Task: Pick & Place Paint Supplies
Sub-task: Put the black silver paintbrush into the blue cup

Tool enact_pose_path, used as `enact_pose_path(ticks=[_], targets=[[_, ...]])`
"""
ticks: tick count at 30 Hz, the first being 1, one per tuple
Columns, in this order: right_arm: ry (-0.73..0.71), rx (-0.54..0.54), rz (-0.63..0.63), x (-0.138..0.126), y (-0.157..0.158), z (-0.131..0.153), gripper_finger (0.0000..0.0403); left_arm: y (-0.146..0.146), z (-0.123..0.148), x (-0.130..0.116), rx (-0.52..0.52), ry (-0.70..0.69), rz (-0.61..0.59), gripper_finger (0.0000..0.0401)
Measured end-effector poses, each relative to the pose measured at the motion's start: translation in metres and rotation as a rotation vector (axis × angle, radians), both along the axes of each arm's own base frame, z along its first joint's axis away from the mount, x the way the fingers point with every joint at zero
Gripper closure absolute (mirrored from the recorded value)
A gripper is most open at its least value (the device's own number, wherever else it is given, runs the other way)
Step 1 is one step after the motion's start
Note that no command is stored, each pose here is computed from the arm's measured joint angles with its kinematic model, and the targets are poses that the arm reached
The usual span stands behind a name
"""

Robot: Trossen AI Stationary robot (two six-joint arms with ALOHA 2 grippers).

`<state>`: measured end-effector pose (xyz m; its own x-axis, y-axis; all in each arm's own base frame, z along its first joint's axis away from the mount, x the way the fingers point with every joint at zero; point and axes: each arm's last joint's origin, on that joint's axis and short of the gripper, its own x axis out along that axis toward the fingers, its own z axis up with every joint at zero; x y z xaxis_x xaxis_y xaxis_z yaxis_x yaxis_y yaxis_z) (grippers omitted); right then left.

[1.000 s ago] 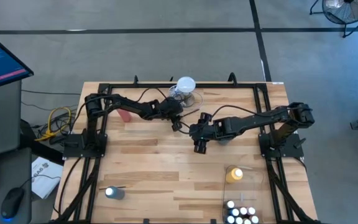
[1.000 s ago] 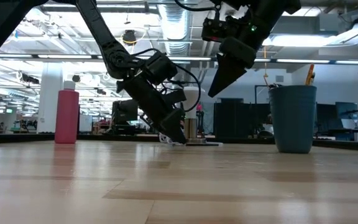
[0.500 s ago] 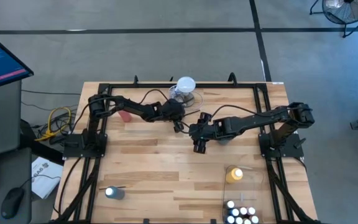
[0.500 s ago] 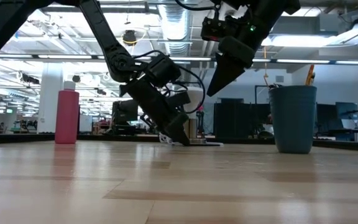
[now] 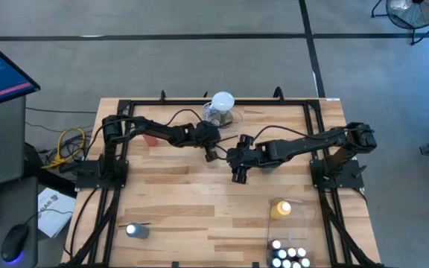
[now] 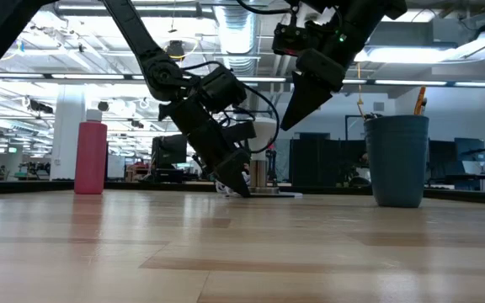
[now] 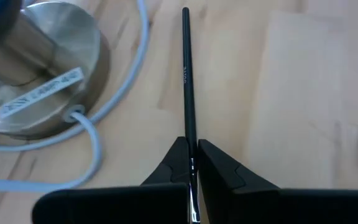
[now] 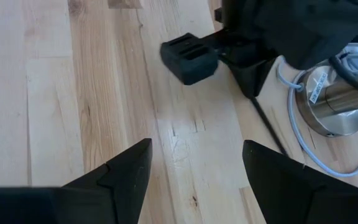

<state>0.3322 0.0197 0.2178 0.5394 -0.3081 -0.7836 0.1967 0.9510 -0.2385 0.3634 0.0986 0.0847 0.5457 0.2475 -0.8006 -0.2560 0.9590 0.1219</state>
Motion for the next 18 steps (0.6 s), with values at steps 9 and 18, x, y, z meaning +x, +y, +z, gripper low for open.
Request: enact_pose_path(ticks=[9, 18], targets=[[0.010, 0.032, -0.003, -0.001, 0.001, -0.001, 0.0159, -0.034, -0.001, 0.004, -0.034, 0.027, -0.058, 0.0401], [0.053, 0.093, -0.010, -0.005, 0.002, -0.004, 0.0159, -0.083, 0.027, -0.027, -0.165, 0.017, -0.187, 0.0401]])
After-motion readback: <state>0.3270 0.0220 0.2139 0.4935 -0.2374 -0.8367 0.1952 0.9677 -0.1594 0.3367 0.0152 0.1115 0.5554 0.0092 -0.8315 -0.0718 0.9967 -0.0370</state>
